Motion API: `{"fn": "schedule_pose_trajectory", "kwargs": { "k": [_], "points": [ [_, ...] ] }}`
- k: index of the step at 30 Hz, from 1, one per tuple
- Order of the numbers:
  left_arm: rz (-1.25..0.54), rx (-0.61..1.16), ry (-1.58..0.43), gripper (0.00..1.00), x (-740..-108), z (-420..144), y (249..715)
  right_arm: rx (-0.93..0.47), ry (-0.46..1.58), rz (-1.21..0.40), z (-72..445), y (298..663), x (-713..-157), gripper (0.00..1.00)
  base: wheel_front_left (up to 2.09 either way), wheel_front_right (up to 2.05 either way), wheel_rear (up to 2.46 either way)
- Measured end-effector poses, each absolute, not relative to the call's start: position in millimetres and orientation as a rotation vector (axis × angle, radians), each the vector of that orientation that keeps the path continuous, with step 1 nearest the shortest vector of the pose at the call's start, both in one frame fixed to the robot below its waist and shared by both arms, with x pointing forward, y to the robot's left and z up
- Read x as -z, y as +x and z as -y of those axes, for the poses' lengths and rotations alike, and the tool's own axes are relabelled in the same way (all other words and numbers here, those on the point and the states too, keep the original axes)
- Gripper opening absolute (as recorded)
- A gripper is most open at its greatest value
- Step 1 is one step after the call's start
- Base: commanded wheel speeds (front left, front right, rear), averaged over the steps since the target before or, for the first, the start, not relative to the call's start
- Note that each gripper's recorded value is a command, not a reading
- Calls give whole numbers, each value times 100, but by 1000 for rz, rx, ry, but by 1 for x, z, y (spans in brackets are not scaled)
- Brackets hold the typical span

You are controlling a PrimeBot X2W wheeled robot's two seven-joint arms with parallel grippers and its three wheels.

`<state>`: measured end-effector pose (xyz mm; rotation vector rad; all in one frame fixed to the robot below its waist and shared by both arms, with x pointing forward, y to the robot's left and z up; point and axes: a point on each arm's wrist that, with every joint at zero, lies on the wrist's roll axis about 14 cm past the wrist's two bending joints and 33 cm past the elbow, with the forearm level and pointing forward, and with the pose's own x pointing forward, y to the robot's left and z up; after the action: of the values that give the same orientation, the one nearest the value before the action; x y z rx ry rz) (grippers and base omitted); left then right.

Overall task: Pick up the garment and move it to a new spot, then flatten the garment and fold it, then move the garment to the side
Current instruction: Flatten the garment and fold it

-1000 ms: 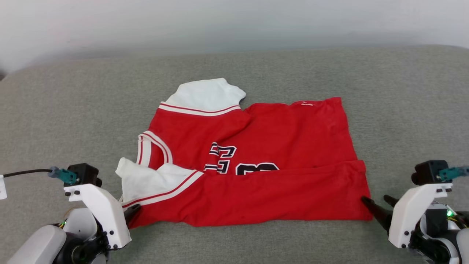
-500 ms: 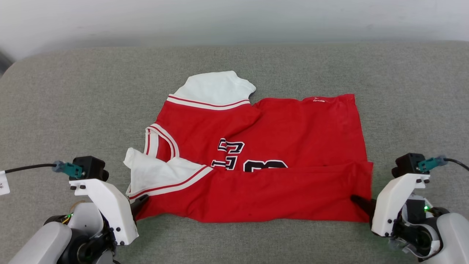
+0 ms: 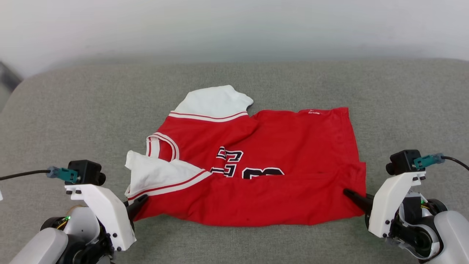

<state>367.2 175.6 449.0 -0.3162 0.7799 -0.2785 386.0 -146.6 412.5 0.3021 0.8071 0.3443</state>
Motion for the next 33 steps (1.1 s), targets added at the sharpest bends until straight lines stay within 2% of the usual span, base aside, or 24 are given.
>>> {"fn": "schedule_pose_trajectory", "kwargs": {
  "k": [9,20,21,22,23,24,29,33],
  "points": [
    [-728,274,-290,0,-464,-181,341,-349,284,-771,151,363,-425,0,0,0,0],
    [-825,244,-334,0,-441,-185,300,-306,304,-810,161,326,-412,0,0,0,0],
    [-826,244,-343,0,-438,-183,301,-299,300,-817,161,324,-408,27,0,0,0],
    [-833,239,-343,0,-433,-184,301,-288,300,-820,162,323,-405,81,0,0,0],
    [-832,230,-349,42,-431,-184,303,-281,299,-819,163,322,-402,100,0,0,0],
    [-827,227,-352,100,-430,-184,306,-276,296,-809,162,322,-401,100,0,0,0],
    [-776,201,-317,100,-429,-189,324,-230,224,-706,173,330,-409,100,0,0,0],
    [-671,170,-276,100,-447,-200,352,-188,205,-588,181,339,-425,100,0,0,0]
  ]
}}
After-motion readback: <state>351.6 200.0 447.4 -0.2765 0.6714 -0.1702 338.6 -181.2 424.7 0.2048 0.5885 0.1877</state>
